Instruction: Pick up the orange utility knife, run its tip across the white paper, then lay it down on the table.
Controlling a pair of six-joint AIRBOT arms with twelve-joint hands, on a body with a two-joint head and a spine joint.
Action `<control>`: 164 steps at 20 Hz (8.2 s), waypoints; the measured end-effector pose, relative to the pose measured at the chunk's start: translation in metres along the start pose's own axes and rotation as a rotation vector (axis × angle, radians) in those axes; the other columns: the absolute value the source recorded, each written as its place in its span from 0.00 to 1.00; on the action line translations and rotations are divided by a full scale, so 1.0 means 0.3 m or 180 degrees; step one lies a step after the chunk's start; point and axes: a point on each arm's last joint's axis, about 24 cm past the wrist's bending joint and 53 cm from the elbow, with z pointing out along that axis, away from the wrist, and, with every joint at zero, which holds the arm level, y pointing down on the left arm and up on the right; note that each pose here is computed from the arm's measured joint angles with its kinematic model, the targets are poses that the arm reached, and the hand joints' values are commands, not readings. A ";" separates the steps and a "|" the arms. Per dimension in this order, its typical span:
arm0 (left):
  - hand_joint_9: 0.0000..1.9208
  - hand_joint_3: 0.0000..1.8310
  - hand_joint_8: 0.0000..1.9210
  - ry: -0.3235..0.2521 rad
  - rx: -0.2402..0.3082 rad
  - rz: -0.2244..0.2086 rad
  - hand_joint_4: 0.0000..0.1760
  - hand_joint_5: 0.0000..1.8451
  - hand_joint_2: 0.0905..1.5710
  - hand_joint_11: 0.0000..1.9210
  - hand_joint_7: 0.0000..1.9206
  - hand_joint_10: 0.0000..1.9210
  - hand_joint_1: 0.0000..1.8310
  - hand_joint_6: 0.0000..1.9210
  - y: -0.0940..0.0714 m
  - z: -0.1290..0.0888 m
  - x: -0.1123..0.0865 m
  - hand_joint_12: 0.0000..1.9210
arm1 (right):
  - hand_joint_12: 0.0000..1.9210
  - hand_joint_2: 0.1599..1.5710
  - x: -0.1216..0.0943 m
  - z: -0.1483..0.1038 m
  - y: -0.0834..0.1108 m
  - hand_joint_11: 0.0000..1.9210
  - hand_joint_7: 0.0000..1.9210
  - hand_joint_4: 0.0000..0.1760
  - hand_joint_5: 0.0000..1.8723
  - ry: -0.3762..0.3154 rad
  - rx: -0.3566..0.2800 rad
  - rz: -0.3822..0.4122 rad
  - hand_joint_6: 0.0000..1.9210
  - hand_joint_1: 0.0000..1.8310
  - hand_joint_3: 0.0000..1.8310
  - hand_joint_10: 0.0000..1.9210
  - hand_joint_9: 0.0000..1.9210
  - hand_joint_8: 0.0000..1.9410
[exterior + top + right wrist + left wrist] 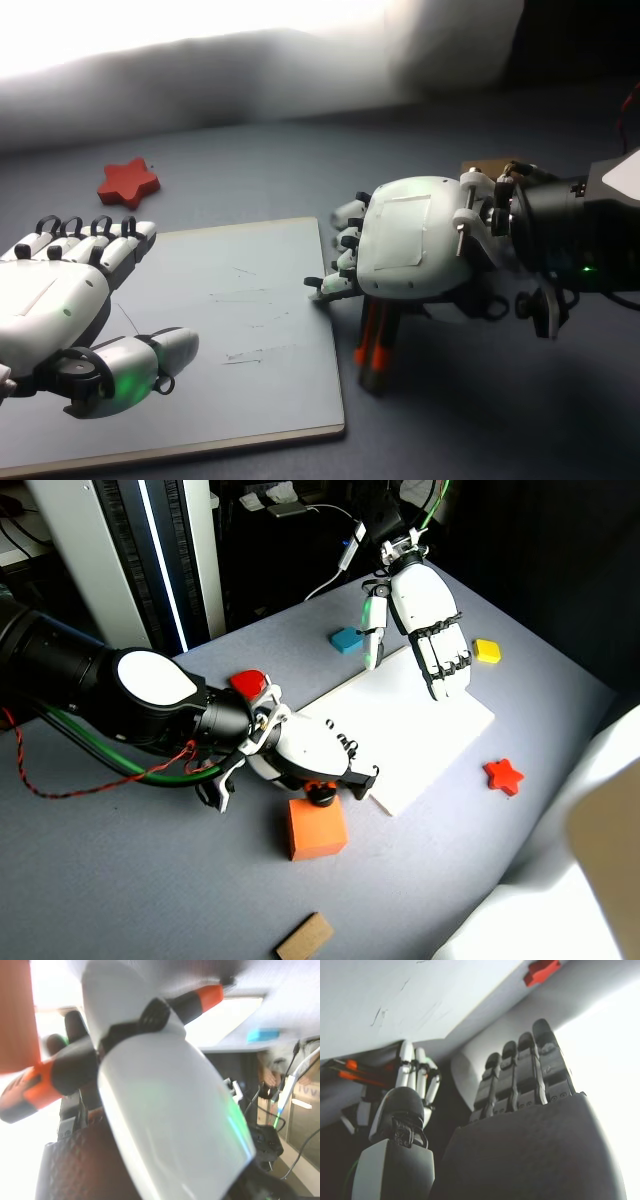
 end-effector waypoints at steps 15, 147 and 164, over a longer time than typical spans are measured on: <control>0.04 0.00 0.00 -0.0006 0.0009 0.0011 0.00 0.00 0.81 0.00 0.02 0.00 0.06 0.00 -0.001 0.002 -0.002 0.22 | 1.00 0.85 -0.150 -0.070 0.028 0.91 0.82 1.00 0.70 -0.0304 -0.0045 0.0285 1.00 0.84 0.00 1.00 0.87 1.00; 0.24 0.00 0.04 0.0019 0.0289 0.0011 0.00 0.16 0.82 0.00 0.27 0.07 0.04 0.04 -0.111 0.069 -0.017 0.62 | 0.59 0.74 0.041 -0.370 0.131 0.00 0.24 0.00 0.18 -0.0639 0.0636 0.1019 0.05 0.00 0.01 0.06 0.23 0.03; 0.72 0.01 1.00 0.0224 0.0461 -0.0033 1.00 0.69 1.00 0.69 0.70 1.00 0.21 1.00 -0.168 -0.003 0.058 1.00 | 1.00 0.95 -0.032 -0.662 0.022 0.78 0.73 1.00 0.68 -0.0528 0.1006 0.1310 1.00 0.31 0.00 1.00 0.77 1.00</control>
